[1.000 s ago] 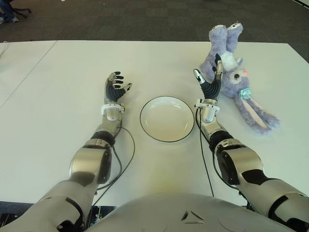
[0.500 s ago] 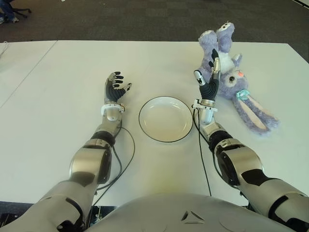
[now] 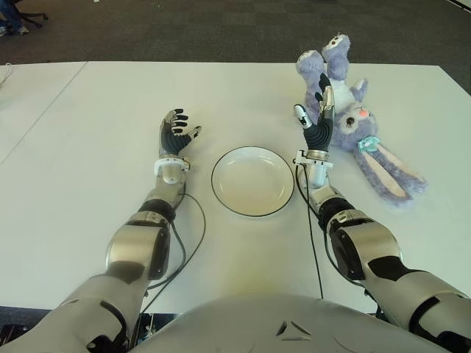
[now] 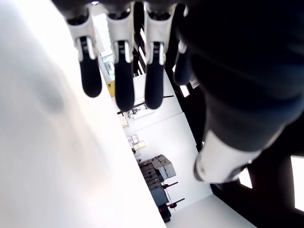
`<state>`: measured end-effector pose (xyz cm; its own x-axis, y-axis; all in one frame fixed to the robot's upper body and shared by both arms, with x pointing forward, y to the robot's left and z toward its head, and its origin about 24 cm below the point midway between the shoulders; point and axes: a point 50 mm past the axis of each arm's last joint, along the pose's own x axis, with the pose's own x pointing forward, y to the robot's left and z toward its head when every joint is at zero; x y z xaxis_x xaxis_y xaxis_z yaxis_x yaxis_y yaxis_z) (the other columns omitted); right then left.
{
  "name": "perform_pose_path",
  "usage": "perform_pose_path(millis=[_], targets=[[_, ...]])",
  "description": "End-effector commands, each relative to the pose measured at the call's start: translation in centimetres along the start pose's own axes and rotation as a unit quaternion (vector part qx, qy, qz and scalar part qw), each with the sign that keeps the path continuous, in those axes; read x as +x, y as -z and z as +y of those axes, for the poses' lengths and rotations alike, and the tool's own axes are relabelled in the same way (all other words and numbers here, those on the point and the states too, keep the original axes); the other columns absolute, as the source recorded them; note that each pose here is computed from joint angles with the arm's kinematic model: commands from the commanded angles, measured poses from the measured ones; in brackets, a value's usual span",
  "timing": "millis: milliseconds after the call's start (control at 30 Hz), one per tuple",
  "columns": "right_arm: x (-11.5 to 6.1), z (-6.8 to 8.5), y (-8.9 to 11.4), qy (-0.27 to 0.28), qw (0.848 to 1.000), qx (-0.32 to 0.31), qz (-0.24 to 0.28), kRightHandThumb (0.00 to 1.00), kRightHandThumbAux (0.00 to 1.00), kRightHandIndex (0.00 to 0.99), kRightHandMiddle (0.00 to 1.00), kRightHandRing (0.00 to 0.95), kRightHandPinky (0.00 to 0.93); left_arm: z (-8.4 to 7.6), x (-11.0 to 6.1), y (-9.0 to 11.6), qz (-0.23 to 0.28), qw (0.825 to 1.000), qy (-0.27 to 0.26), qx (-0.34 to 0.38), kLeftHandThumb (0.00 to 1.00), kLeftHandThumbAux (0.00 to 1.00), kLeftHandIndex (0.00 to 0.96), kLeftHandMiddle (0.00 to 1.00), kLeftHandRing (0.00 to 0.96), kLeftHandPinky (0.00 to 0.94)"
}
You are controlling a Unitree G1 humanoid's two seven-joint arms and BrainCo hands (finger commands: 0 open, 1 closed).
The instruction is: Put the doll into the plate.
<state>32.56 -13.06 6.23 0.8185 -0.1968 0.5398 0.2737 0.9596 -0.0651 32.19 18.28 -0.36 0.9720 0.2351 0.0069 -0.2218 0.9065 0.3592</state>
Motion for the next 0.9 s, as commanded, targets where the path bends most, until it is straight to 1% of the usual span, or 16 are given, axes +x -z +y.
perform_pose_path(millis=[33, 100, 167, 400, 533, 600, 700, 900], targets=[[-0.2, 0.9, 0.1, 0.013, 1.000, 0.010, 0.021, 0.138, 0.434, 0.008, 0.005, 0.001, 0.036, -2.0, -7.8, 8.7, 0.200, 0.976, 0.070, 0.043, 0.128, 0.806, 0.240, 0.333, 0.338, 0.303], [0.2, 0.8, 0.2, 0.009, 1.000, 0.003, 0.025, 0.139, 0.442, 0.011, 0.006, 0.003, 0.036, -2.0, -7.8, 8.7, 0.202, 0.976, 0.071, 0.042, 0.129, 0.806, 0.237, 0.329, 0.334, 0.300], [0.8, 0.4, 0.4, 0.001, 0.999, -0.011, 0.033, 0.147, 0.479, 0.019, 0.002, 0.002, 0.029, -2.0, -7.7, 8.7, 0.203, 0.976, 0.070, 0.040, 0.130, 0.804, 0.230, 0.321, 0.327, 0.308], [2.5, -0.3, 0.6, -0.006, 0.998, -0.040, 0.053, 0.156, 0.521, 0.020, 0.000, 0.000, 0.015, -2.0, -7.7, 8.6, 0.204, 0.976, 0.069, 0.037, 0.133, 0.807, 0.229, 0.325, 0.331, 0.309], [3.8, -1.0, 0.9, -0.016, 0.994, -0.081, 0.073, 0.163, 0.567, 0.011, 0.000, 0.000, 0.004, -2.1, -7.7, 8.6, 0.203, 0.976, 0.071, 0.039, 0.121, 0.798, 0.230, 0.324, 0.330, 0.308], [4.0, -1.2, 1.0, -0.019, 0.993, -0.085, 0.081, 0.165, 0.570, 0.011, 0.000, 0.000, 0.003, -2.1, -7.7, 8.6, 0.203, 0.976, 0.071, 0.039, 0.123, 0.800, 0.230, 0.324, 0.330, 0.309], [4.6, -2.0, 1.4, -0.027, 0.989, -0.103, 0.103, 0.171, 0.583, 0.008, 0.000, 0.000, 0.003, -2.1, -7.7, 8.6, 0.202, 0.976, 0.070, 0.039, 0.142, 0.803, 0.234, 0.321, 0.326, 0.304], [4.9, -3.0, 1.9, -0.049, 0.983, -0.126, 0.122, 0.178, 0.593, 0.012, 0.000, 0.000, 0.000, -2.1, -7.7, 8.5, 0.202, 0.976, 0.069, 0.037, 0.130, 0.795, 0.233, 0.318, 0.326, 0.315]])
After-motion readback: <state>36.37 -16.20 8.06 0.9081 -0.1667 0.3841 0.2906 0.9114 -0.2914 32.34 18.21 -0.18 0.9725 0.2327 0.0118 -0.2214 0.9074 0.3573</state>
